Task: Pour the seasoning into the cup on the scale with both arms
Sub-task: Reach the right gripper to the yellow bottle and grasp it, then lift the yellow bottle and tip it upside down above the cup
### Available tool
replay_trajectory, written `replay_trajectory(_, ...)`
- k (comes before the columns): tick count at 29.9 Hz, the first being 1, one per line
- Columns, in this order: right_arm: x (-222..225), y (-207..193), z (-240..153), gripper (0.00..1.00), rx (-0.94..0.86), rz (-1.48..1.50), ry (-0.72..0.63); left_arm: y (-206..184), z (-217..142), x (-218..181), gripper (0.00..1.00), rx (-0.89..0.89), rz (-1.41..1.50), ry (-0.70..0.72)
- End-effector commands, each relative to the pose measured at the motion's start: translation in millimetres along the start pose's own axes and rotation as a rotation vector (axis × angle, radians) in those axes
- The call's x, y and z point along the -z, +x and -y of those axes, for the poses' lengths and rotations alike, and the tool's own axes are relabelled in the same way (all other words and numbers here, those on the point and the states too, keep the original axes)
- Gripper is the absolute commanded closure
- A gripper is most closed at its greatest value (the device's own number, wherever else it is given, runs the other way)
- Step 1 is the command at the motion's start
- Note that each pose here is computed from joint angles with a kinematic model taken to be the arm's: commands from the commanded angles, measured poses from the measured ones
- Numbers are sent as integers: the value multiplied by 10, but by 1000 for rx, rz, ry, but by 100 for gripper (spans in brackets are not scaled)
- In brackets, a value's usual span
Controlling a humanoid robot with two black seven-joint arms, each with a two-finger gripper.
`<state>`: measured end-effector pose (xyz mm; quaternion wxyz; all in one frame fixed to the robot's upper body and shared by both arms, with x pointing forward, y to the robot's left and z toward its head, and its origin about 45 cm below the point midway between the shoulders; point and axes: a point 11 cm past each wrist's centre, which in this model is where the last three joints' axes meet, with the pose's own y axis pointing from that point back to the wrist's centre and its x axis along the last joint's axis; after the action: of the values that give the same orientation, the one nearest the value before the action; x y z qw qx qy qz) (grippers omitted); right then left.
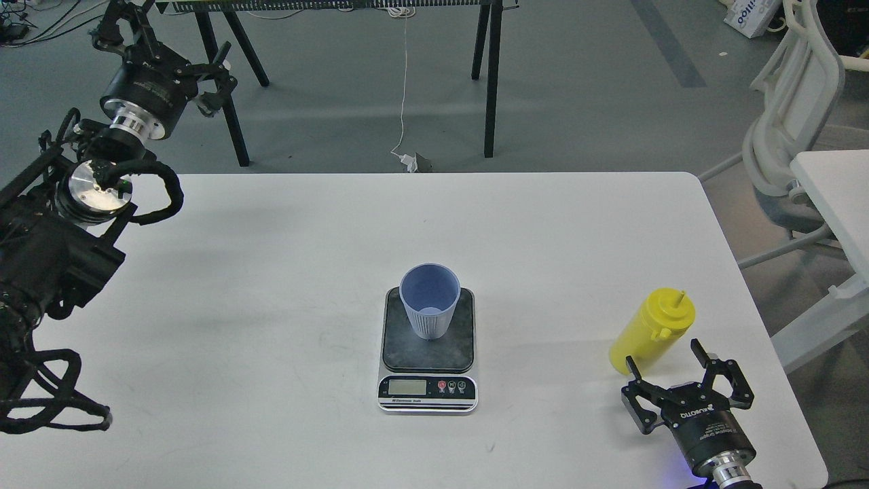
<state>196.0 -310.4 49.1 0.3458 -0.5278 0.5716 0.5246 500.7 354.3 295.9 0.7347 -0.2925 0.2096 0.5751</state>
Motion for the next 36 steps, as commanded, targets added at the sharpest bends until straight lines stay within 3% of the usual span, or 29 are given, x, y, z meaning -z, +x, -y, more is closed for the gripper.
replay_trajectory(1,-161,-92,137,2,36,-8,-27,32,-17,-48,0,-6,9,-5)
replay_trajectory(8,-145,-175,243,11,65,-12,-7,43,-21,-89,0,-8,15,-9)
replay_trajectory(13,-90,-195,345,32,71,-26,2,43,-21,-86,0,-8,16,-7)
replay_trajectory(21,-3,-425,512,54,139,-28,29,18,-3,-113,0,-2,17,-12)
replay_trajectory(29,755,-1502,1030,57,399,-412,29,34,-17,-204,0,-3,25,-28)
replay_trajectory(36,640,-2436,1382,58,632,-893,-35,43,-23,-214,0,-5,25,-32)
